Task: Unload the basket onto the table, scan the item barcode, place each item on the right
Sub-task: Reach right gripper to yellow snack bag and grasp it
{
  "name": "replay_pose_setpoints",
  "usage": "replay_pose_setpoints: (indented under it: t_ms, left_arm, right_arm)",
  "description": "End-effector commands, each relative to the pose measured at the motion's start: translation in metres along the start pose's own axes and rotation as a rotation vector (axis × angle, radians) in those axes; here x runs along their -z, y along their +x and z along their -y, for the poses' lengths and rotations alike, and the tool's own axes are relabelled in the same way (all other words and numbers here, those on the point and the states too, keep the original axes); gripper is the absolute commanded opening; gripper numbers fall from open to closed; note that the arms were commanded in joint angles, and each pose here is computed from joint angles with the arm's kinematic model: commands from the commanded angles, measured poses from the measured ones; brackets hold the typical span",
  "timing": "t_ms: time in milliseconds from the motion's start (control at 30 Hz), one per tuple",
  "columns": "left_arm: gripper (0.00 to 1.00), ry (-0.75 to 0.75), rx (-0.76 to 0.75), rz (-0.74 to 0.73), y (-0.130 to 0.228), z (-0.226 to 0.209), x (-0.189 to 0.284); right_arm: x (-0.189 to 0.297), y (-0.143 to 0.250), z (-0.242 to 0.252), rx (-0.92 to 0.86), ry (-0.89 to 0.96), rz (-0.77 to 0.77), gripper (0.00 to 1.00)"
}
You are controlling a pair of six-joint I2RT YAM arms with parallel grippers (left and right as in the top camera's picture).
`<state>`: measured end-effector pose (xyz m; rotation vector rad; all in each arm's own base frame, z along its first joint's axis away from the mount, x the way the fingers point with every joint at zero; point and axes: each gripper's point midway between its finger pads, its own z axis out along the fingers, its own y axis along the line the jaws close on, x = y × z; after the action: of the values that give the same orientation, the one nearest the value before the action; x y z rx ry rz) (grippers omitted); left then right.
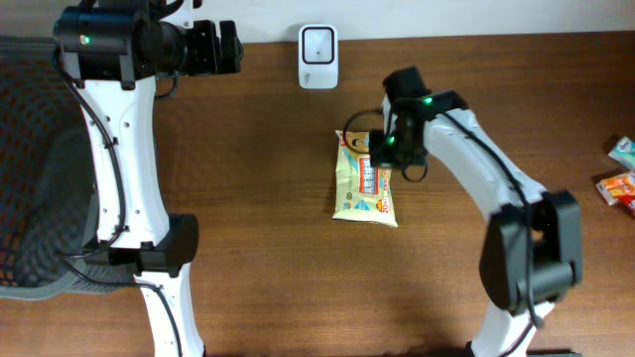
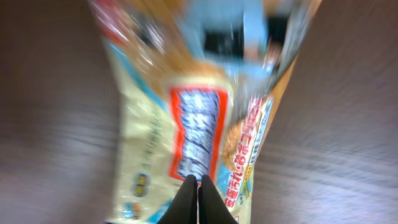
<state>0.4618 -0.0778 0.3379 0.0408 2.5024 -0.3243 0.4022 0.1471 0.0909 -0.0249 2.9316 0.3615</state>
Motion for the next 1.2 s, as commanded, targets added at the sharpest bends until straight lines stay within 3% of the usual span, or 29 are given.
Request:
replay_pose_setpoints:
  t_ms: [0, 100, 200, 233, 300, 367, 433, 467, 500, 533, 600, 700, 800, 867, 1000, 1167]
  left_arm:
    - [0.99, 0.008, -0.001, 0.025, -0.002, 0.004, 0.01]
    - [0.99, 0.008, -0.001, 0.025, -0.002, 0.004, 0.01]
    - [0.99, 0.012, -0.006, 0.024, -0.002, 0.007, 0.01]
    - [0.99, 0.012, -0.006, 0.024, -0.002, 0.007, 0.01]
    - [0.99, 0.012, -0.006, 0.024, -0.002, 0.007, 0.01]
    - [0.99, 0.013, -0.007, 0.023, -0.002, 0.007, 0.01]
    - [0.99, 0.013, -0.007, 0.023, -0.002, 0.007, 0.01]
    - [0.99, 0.013, -0.007, 0.023, -0.002, 0.007, 0.01]
    - [0.99, 0.012, -0.006, 0.024, -0.002, 0.007, 0.01]
    - [0.99, 0.012, -0.006, 0.024, -0.002, 0.007, 0.01]
    - [0.99, 0.012, -0.006, 0.024, -0.002, 0.007, 0.01]
    - [0.99, 0.012, -0.006, 0.024, -0.002, 0.007, 0.01]
    - [0.99, 0.012, -0.006, 0.024, -0.002, 0.007, 0.01]
    - [0.99, 0.012, -0.006, 0.024, -0.002, 0.007, 0.01]
    - [0.99, 0.012, -0.006, 0.024, -0.002, 0.007, 0.01]
    - [0.99, 0.012, -0.006, 0.024, -0.002, 0.007, 0.01]
  right_arm:
    - [0.018, -0.039, 0.011, -0.021, 0.098, 0.188, 0.04]
    - [-0.029, -0.053, 0.016, -0.076, 0.084, 0.224, 0.04]
    - [-0.088, -0.045, 0.018, -0.073, 0.064, 0.146, 0.04]
    - [-0.084, -0.044, 0.023, -0.081, 0.075, 0.14, 0.04]
    - [-0.011, -0.076, 0.03, -0.105, 0.099, 0.25, 0.06]
    - [0.061, -0.084, 0.03, -0.131, 0.089, 0.292, 0.1]
    - [0.11, -0.033, 0.018, -0.149, 0.057, 0.13, 0.31]
    - [0.109, -0.012, 0.016, -0.157, 0.057, 0.044, 0.3]
    - [0.1, 0.023, 0.014, -0.159, 0.079, -0.099, 0.16]
    - [0.09, 0.039, 0.011, -0.131, 0.092, -0.162, 0.09]
    - [0.049, 0.072, -0.006, -0.019, 0.103, -0.258, 0.05]
    - [-0.008, 0.097, -0.016, -0.061, 0.111, -0.257, 0.04]
    - [-0.058, 0.093, -0.005, -0.083, 0.094, -0.133, 0.04]
    - [-0.049, 0.087, 0.004, -0.09, 0.13, -0.12, 0.04]
    - [0.035, 0.022, 0.006, -0.104, 0.141, -0.014, 0.04]
    - [-0.008, 0.034, 0.029, -0.198, 0.16, -0.078, 0.05]
